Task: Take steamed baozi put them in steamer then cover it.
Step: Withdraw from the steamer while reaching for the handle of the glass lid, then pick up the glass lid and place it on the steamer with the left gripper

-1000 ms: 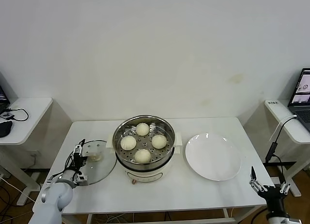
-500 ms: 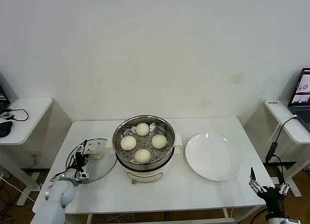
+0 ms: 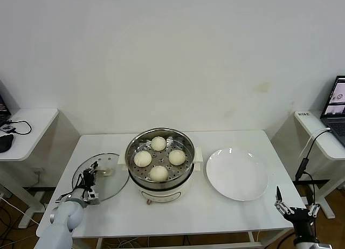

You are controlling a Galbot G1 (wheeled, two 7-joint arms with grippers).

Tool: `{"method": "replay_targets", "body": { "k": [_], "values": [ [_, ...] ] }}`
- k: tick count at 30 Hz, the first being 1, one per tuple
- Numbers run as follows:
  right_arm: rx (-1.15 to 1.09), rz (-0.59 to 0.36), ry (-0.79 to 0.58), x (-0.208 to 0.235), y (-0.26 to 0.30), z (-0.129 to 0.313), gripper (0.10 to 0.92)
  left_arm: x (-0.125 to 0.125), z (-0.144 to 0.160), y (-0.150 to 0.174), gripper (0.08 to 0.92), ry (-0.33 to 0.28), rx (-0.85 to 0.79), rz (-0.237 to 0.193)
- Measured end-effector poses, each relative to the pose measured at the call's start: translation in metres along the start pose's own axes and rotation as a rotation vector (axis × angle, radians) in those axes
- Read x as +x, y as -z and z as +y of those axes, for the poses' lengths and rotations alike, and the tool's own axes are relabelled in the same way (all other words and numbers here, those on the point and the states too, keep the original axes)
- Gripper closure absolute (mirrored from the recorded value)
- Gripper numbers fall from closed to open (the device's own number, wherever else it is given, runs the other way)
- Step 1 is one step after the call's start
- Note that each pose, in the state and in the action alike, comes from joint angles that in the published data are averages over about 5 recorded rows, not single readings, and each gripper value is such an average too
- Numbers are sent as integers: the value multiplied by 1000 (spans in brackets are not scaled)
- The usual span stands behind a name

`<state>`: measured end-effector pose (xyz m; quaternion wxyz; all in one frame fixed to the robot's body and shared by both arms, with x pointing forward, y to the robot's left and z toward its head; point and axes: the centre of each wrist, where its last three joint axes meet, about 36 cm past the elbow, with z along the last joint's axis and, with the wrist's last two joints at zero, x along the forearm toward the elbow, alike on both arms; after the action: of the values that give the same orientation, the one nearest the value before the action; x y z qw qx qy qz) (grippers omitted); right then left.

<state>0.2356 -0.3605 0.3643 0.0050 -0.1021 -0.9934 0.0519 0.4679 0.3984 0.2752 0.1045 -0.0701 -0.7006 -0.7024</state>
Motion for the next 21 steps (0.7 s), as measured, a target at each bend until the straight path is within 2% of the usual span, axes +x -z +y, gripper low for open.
{"method": "replay_targets", "body": {
  "k": [4, 11, 21],
  "values": [
    [0, 0, 5, 0, 0, 1, 199, 3, 0, -1, 849, 20, 7, 5],
    [3, -2, 17, 1, 2, 4, 200, 15, 7, -1, 850, 86, -1, 17],
    [12, 2, 49, 0, 1, 9, 199, 47, 40, -2, 850, 180, -29, 49]
  ]
}}
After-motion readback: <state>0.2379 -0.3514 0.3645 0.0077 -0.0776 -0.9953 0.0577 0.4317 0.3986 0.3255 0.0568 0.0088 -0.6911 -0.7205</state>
